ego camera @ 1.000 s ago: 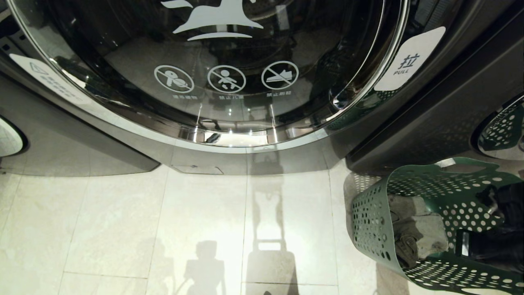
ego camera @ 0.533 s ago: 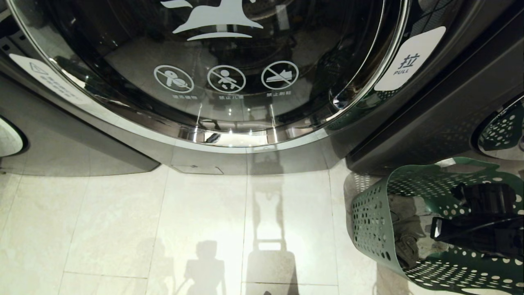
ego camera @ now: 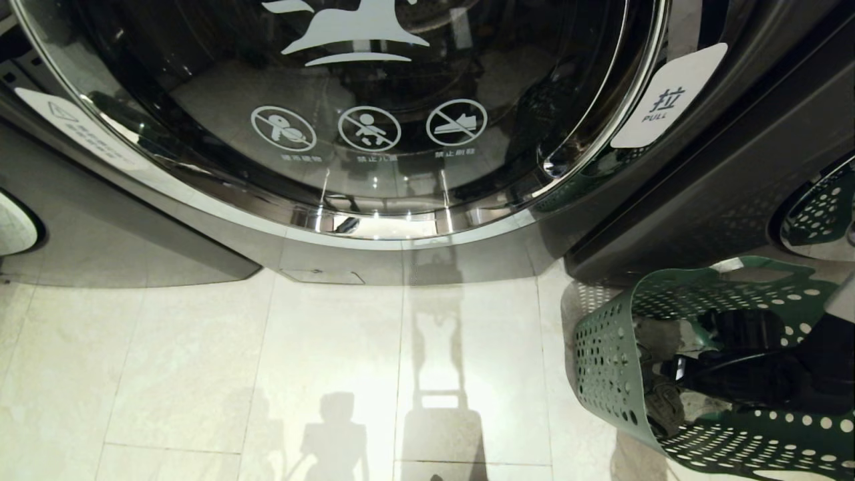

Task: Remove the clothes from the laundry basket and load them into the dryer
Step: Take the clothes out of the basket

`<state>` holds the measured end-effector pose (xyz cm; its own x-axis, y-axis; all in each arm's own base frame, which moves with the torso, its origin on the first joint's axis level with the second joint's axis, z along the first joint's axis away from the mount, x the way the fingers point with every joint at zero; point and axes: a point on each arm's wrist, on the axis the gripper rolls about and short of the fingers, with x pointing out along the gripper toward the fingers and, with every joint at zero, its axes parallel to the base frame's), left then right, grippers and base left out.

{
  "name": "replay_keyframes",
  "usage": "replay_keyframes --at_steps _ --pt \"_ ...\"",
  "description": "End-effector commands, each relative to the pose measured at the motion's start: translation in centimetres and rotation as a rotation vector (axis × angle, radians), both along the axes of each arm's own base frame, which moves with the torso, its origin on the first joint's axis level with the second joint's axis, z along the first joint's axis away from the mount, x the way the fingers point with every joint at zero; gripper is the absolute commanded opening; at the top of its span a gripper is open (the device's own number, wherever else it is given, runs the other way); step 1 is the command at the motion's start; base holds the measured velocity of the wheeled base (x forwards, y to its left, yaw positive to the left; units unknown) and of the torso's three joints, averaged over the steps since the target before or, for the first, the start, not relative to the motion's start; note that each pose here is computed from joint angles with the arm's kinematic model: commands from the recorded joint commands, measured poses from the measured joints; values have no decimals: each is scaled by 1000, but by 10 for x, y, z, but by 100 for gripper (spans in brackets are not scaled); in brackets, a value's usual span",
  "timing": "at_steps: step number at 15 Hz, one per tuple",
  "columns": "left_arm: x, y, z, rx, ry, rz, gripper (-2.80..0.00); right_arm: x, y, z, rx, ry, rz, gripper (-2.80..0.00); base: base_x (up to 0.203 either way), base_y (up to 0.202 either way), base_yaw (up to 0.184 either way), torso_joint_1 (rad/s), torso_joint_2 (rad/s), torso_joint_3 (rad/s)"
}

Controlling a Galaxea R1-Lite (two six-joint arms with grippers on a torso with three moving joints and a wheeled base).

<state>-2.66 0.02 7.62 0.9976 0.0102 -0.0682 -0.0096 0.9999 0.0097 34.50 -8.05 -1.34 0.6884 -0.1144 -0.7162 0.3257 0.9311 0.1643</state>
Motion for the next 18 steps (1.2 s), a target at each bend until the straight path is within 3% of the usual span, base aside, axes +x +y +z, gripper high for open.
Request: replay_keyframes --at_steps 1,6,9,12,13,14,18 --pt "0 0 0 0 2 1 -280 8 -7 -42 5 82 6 0 0 0 0 0 0 0" --pt "0 0 0 0 1 1 -280 4 -8 -96 26 197 19 0 0 0 0 0 0 0" --pt "0 0 0 0 2 1 -280 17 -10 -120 20 127 23 0 0 0 0 0 0 0" --pt "0 0 0 0 1 1 -280 33 -9 -122 13 44 52 0 0 0 0 0 0 0" --pt "0 0 0 0 2 1 -280 32 -8 -123 12 48 56 -169 0 0 0 0 0 0" --pt "0 0 0 0 1 1 -280 32 -4 -123 7 50 67 -280 0 0 0 0 0 0" --pt "0 0 0 0 1 1 -280 36 2 -109 -11 17 75 -280 0 0 0 0 0 0"
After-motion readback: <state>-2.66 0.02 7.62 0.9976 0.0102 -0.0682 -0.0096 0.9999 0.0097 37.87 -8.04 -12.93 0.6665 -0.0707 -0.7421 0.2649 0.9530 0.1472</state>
